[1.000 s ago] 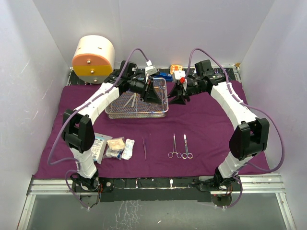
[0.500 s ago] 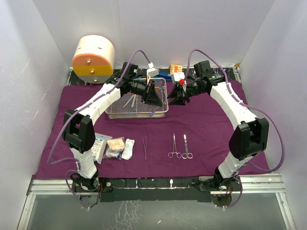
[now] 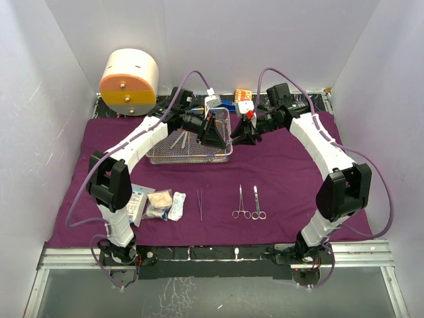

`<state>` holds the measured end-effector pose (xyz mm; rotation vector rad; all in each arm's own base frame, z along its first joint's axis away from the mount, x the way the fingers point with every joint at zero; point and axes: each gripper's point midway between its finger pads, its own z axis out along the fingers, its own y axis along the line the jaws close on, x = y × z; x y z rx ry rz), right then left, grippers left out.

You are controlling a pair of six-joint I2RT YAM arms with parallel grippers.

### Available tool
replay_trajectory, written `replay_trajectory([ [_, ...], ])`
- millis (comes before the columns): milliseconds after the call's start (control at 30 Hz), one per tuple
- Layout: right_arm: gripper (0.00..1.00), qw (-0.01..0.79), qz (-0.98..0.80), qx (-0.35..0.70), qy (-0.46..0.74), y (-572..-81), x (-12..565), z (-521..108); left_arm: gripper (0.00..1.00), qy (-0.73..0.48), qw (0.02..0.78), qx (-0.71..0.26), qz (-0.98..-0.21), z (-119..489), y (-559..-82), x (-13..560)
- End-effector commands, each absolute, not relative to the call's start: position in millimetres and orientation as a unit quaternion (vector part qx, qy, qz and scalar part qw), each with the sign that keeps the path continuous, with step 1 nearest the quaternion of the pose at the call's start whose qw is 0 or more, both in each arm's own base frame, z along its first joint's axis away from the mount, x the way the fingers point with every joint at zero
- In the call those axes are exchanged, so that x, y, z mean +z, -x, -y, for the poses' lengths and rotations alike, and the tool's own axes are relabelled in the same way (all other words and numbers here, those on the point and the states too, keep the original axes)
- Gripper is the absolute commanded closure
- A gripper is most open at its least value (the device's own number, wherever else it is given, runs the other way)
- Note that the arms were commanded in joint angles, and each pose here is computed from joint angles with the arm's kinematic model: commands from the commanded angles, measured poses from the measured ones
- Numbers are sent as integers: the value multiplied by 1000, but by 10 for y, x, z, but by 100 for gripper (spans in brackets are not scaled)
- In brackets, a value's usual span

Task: Open and lay out the surgical kit
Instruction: Pick up the medical item from the container.

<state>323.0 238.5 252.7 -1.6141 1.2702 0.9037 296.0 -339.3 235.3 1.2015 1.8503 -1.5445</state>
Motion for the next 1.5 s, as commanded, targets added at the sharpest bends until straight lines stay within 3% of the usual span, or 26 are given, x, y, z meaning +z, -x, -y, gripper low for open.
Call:
replay_trajectory([
  [0,73,452,-486,348,662,-3231,2715,-2408,100,-448,219,-575,-649,3393,-2834,2466],
  [600,84,441,-482,351,671,-3149,2669,-2422,100,-449,214,-573,-652,3405,-2829,2426],
  [933,100,437,-481,355,673,-3119,2648,-2429,100,-452,212,-572,-651,3405,-2806,2408],
  [1167,100,423,-489,358,673,-3034,2590,-2390,100,-454,214,-574,-647,3405,-2782,2415],
  [1467,100,385,-532,369,658,-2758,2439,-2256,66,-479,235,-566,-629,3382,-2763,2548],
])
